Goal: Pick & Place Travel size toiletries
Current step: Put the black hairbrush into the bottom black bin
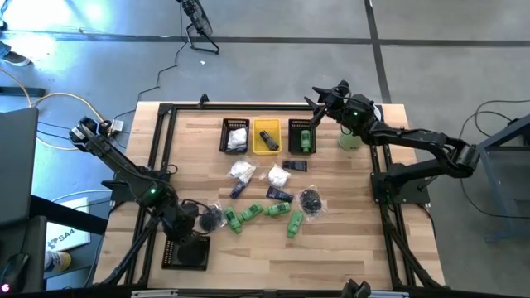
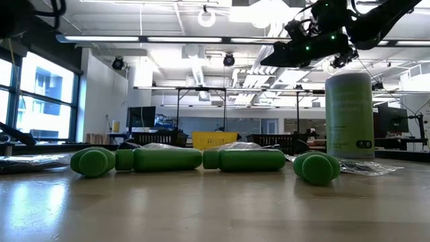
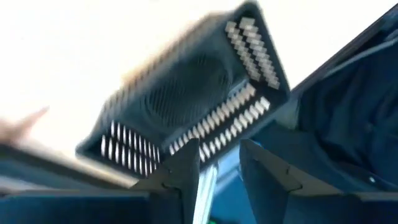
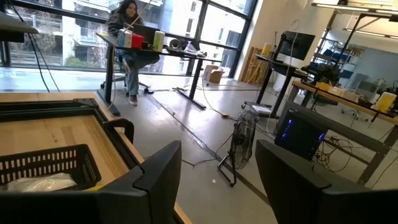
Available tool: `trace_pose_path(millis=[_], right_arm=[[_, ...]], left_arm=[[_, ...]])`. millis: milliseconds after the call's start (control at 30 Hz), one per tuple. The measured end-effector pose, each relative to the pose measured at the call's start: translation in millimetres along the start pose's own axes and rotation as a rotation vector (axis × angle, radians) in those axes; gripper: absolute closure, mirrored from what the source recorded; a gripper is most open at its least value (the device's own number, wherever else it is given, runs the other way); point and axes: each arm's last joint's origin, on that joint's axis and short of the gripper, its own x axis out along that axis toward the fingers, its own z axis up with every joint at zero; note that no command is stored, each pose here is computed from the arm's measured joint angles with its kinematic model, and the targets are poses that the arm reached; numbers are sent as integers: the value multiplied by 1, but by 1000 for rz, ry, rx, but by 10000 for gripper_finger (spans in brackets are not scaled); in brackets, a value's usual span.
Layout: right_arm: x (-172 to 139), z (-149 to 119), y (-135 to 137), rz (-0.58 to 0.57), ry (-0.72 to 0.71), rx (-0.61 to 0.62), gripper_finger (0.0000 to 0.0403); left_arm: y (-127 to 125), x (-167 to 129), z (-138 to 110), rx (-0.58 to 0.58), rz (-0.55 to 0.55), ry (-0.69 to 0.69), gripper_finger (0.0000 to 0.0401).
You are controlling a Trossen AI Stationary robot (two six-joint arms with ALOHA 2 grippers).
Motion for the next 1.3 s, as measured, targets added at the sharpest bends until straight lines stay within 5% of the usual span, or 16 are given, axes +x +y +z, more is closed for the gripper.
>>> trace_pose_path(millis=[400, 833, 1133, 1300], right_arm=[[0, 0, 0, -4, 1, -23, 204], [0, 0, 0, -4, 1, -26, 204], [0, 0, 0, -4, 0, -26, 204], [0, -1, 0, 0, 15, -27, 204]], left_arm=[[0, -13, 37, 204, -8, -253, 351], [21, -47, 111, 713, 165, -426, 400], [44, -76, 137, 845, 249, -501, 400], [59, -93, 140, 894, 209, -623, 400]])
